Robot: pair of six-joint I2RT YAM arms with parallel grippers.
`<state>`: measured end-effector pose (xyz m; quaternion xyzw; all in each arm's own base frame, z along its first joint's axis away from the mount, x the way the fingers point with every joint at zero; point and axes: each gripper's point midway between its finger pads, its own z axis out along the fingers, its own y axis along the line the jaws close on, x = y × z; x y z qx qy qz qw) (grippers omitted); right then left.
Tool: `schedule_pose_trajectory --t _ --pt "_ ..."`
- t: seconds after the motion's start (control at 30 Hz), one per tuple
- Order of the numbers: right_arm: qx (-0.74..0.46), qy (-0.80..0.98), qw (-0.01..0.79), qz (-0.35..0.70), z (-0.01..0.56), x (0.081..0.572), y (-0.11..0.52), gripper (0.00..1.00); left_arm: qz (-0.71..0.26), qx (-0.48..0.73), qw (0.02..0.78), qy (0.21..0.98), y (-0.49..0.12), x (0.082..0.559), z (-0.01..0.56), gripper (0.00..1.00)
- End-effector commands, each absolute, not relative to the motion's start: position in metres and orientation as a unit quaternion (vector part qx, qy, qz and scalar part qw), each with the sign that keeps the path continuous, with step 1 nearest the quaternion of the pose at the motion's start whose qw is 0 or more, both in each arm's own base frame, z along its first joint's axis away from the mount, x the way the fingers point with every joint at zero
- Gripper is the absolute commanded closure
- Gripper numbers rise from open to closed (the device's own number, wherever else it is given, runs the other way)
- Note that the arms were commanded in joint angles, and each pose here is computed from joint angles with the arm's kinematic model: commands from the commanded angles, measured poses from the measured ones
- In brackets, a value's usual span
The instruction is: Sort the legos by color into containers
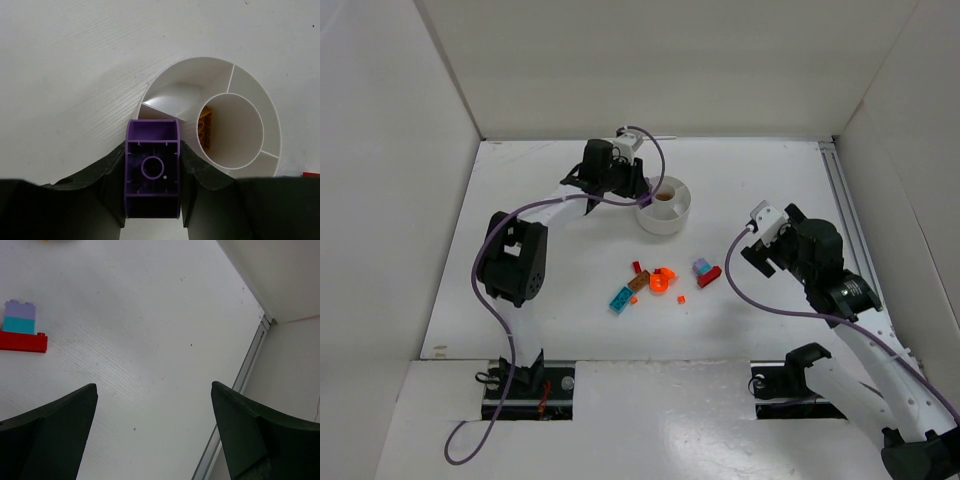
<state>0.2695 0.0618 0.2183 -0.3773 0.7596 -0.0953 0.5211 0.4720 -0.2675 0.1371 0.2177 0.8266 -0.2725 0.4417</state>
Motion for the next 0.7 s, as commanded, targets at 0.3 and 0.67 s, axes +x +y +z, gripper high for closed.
schedule_pose_trajectory --t 0.3,0.67 --pt "-0.372 0.742 0.551 -0.088 0.234 0.275 0.067 0.01 -0.268 0.224 0.481 0.804 -0.276 0.457 0.179 0.49" --pt "-0.372 0.742 0.551 -0.088 0.231 0.275 0.068 0.01 -0.269 0.22 0.472 0.81 -0.275 0.454 0.178 0.56"
